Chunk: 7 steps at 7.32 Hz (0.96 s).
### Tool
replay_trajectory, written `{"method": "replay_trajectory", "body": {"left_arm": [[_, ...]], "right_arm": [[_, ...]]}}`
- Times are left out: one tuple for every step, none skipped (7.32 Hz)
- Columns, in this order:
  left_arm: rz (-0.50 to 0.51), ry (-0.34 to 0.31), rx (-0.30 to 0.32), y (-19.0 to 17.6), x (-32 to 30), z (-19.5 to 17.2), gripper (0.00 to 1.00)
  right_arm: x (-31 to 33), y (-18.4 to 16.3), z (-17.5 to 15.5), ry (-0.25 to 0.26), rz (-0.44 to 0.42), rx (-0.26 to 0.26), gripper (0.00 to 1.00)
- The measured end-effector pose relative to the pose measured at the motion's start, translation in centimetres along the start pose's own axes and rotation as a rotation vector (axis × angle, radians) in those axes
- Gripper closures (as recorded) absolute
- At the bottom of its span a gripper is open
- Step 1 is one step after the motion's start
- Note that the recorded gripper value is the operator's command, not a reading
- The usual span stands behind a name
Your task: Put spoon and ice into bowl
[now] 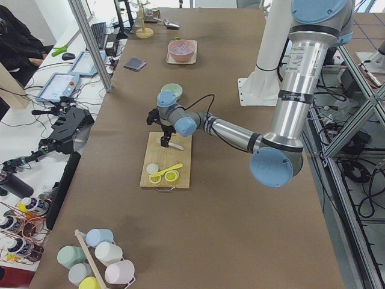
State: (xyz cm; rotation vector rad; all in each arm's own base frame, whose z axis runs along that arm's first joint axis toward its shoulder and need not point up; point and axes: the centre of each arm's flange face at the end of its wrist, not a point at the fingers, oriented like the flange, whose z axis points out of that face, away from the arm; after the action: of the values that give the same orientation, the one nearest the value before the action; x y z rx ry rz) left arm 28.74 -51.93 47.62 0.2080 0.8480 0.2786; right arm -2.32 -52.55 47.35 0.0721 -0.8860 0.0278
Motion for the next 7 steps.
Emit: {"method": "replay_trajectory", "body": {"left_arm": [[-0.023, -0.013, 0.002, 0.2, 0.5, 0.6, 0.13], [-0.035, -0.019, 0.001, 0.4, 0.7, 1.0, 0.2], [-0.038, -0.022, -0.001, 0.5, 0.8, 1.3, 0.2], [-0.035, -0.022, -0.007, 0.7, 1.1, 1.7, 0.2], [-0.028, -0.02, -0.011, 0.9, 1.3, 2.2, 0.2], [-0.021, -0.016, -0.008, 1.0, 1.0, 2.9, 0.24], [-0.014, -0.011, -0.003, 1.1, 0.3, 3.9, 0.31]], "right_arm": [[-0.3, -0.1, 0.1, -0.001, -0.006, 0.0, 0.0], [-0.6, -0.2, 0.0, -0.002, -0.011, 0.0, 0.0], [-0.7, -0.2, 0.0, -0.003, -0.013, 0.001, 0.0], [-0.9, -0.3, 0.0, -0.004, -0.015, 0.002, 0.0], [-1.0, -0.4, -0.1, -0.004, -0.018, 0.004, 0.0], [-1.1, -0.5, -0.2, -0.005, -0.02, 0.005, 0.0], [-1.2, -0.5, -0.2, -0.005, -0.021, 0.005, 0.0]]}}
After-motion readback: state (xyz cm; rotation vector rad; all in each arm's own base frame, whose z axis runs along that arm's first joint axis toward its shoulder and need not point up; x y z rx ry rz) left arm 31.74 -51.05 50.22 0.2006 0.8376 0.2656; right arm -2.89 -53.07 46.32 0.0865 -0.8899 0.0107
